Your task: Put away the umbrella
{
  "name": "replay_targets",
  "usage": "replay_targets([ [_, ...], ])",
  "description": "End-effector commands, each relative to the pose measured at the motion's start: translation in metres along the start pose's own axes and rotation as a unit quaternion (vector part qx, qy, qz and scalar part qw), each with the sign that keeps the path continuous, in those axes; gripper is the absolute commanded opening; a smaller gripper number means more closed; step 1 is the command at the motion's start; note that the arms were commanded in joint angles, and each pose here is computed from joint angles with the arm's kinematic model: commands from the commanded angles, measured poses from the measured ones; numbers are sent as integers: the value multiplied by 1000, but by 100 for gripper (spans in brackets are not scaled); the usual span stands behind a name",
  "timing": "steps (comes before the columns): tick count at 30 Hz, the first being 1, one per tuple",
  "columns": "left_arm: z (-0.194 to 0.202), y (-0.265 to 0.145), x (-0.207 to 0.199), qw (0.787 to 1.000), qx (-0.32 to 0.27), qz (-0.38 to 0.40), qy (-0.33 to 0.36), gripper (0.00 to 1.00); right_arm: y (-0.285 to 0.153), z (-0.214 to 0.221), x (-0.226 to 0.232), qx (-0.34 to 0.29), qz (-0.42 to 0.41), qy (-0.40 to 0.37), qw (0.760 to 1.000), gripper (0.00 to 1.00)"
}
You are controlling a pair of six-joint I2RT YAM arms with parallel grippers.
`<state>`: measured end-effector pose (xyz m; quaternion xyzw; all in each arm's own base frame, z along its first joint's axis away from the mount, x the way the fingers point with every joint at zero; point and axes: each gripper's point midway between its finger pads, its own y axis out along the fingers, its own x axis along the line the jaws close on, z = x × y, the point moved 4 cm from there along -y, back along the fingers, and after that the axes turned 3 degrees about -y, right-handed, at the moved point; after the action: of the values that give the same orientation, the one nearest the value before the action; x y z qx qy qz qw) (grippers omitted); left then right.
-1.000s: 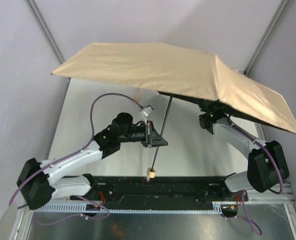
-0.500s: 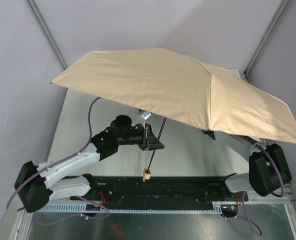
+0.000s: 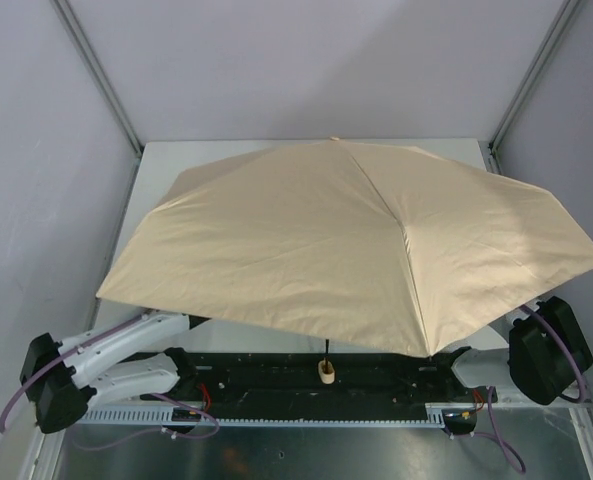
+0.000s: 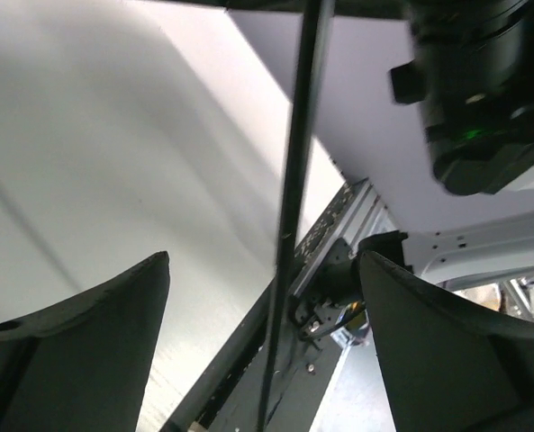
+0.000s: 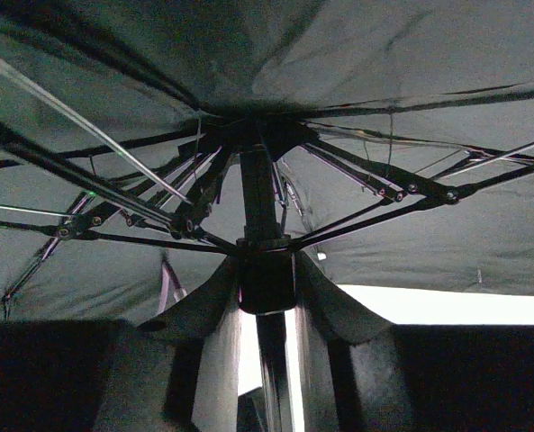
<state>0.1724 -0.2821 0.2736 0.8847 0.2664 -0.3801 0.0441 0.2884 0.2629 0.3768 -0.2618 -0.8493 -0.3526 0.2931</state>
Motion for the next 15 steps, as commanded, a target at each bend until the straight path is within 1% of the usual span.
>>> replay_targets([
  [1, 12, 3, 8, 999, 32, -15, 36, 90, 10, -29, 13, -49, 25, 0, 998, 0],
  [4, 20, 7, 11, 998, 50, -9, 36, 90, 18, -45, 17, -83, 44, 13, 995, 0],
  [7, 32, 11, 9, 997, 67, 6, 34, 89, 26, -61, 20, -119, 73, 2, 990, 0],
  [11, 42, 11, 13, 997, 75, 2, 28, 80, 37, -76, 21, -159, 104, 5, 982, 0],
  [12, 44, 11, 15, 997, 76, -1, 27, 77, 40, -79, 22, -165, 105, 7, 981, 0],
  [13, 45, 10, 16, 997, 77, -1, 28, 72, 44, -81, 24, -169, 104, 9, 980, 0],
  [14, 44, 10, 16, 997, 76, 0, 31, 65, 48, -83, 27, -170, 103, 12, 980, 0],
  [15, 43, 10, 15, 997, 75, 1, 37, 55, 51, -83, 28, -170, 101, 13, 980, 0],
])
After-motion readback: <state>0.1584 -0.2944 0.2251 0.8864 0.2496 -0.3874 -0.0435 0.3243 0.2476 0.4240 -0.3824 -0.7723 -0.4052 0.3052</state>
